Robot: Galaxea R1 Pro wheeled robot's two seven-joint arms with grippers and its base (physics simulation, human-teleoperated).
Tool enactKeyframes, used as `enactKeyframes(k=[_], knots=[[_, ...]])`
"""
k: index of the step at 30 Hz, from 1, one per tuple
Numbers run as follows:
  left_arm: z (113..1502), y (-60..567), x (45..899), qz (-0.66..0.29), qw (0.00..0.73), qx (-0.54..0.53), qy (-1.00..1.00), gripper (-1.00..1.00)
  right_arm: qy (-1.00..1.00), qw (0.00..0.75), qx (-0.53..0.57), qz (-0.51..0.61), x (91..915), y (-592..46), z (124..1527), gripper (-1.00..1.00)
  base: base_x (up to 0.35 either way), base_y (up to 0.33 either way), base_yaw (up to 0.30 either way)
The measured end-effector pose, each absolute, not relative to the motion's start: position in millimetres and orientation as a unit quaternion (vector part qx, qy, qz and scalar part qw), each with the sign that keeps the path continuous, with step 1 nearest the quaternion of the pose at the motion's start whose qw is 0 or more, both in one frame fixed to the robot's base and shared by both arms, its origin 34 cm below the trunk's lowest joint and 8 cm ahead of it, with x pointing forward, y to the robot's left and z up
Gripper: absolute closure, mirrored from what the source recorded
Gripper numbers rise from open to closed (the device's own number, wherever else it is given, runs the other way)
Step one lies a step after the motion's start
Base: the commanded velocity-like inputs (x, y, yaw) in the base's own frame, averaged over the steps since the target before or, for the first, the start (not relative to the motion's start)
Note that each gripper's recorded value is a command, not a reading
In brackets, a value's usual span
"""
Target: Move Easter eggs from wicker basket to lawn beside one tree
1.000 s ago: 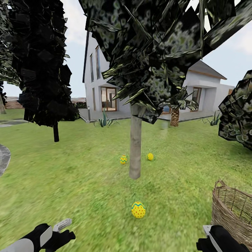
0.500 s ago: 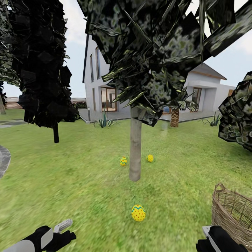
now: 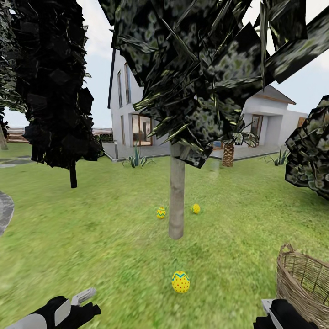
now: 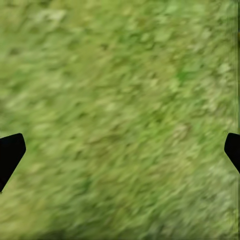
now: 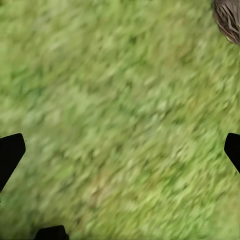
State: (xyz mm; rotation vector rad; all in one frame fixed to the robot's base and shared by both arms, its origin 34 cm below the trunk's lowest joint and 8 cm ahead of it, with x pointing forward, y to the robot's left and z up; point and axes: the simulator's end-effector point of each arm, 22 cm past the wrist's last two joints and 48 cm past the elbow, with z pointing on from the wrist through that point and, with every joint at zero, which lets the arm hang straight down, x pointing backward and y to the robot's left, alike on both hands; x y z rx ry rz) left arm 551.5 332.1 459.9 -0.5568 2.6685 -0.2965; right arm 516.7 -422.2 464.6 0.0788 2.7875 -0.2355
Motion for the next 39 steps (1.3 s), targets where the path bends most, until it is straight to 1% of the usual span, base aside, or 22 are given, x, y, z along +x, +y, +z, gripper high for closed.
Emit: enactKeyframes(k=[39], knots=[[532, 318, 557, -0.113, 0.187, -0.196, 0.956, -1.0, 0.982, 0.171, 0.023, -0.077, 529, -412, 540, -1.0, 0.0, 0.0, 0.0]])
